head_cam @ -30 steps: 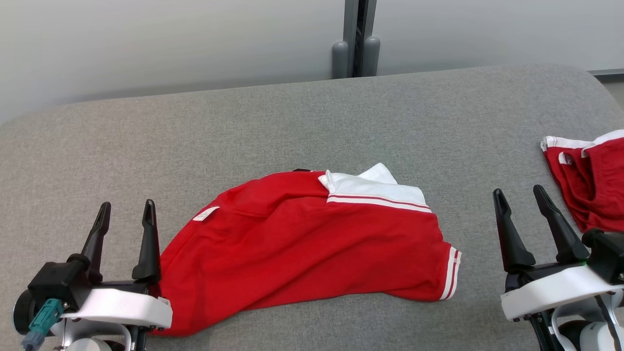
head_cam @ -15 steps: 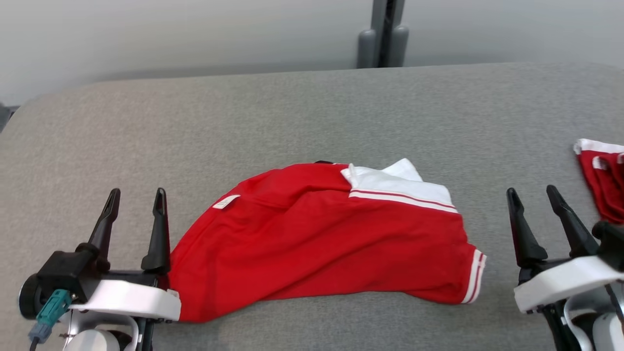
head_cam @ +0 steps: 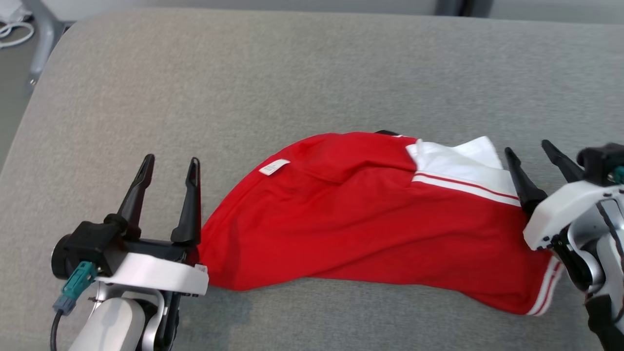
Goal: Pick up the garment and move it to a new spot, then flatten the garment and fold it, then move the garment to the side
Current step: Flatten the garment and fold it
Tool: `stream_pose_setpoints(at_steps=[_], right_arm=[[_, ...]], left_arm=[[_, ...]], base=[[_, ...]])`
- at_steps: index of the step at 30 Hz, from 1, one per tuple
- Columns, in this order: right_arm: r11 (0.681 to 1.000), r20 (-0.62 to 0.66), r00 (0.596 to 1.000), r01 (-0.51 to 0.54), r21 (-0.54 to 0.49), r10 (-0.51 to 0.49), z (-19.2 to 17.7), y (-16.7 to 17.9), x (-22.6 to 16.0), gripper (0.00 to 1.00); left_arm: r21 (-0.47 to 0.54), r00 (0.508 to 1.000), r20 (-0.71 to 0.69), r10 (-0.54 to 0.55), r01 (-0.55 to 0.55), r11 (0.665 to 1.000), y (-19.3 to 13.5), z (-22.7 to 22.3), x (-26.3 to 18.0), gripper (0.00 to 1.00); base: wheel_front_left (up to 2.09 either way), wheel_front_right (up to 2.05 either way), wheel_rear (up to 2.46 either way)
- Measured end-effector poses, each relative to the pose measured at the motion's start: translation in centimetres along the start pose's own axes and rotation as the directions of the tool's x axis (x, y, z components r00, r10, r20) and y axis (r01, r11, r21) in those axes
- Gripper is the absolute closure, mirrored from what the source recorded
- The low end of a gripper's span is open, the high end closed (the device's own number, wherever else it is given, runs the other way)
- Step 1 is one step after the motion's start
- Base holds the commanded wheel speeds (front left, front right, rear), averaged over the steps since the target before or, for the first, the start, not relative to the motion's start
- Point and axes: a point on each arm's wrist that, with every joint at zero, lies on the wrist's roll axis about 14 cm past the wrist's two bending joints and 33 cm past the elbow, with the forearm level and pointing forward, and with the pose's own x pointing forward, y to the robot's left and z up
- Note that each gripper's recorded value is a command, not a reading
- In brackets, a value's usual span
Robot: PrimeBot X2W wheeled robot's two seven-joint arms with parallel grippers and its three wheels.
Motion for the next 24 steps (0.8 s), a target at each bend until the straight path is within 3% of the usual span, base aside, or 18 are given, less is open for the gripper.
stream_pose_setpoints(at_steps=[8,9,10,11,15,20,24], right_arm=[[0.991,-0.171,0.977,-0.132,-0.034,0.125,-3.8,2.8,3.6,0.00],[0.990,-0.172,0.977,-0.136,-0.028,0.129,-3.7,2.8,3.7,0.57],[0.990,-0.173,0.976,-0.139,-0.026,0.133,-3.6,2.8,3.7,0.96],[0.990,-0.172,0.976,-0.140,-0.025,0.134,-3.4,2.7,3.7,1.00],[0.990,-0.109,0.985,-0.137,-0.039,0.132,-1.6,2.2,3.7,1.00],[0.983,0.075,0.986,-0.143,-0.112,0.151,5.0,2.1,3.6,1.00],[0.971,0.253,0.950,-0.135,-0.199,0.185,11.4,2.6,2.4,1.00]], left_arm=[[0.013,0.998,-0.041,0.040,-0.039,0.999,1.4,-1.8,0.1,0.00],[0.013,0.998,-0.043,0.040,-0.039,0.999,1.5,-1.9,0.1,0.00],[0.013,0.998,-0.042,0.038,-0.037,0.999,1.4,-2.0,0.2,0.00],[0.014,0.998,-0.042,0.038,-0.038,0.999,1.5,-2.0,0.2,0.00],[0.012,0.999,-0.035,0.034,-0.034,0.999,1.4,-1.9,0.3,0.00],[0.005,1.000,-0.013,0.014,-0.014,1.000,0.7,-1.4,0.7,0.00],[-0.001,1.000,0.002,-0.011,0.011,1.000,-0.1,-0.9,1.0,0.00]], base=[[0.00,0.00,0.00],[0.00,0.00,0.00],[0.00,0.00,0.00],[0.00,0.00,0.00],[0.00,0.00,0.00],[0.00,0.00,0.00],[0.00,0.00,0.00]])
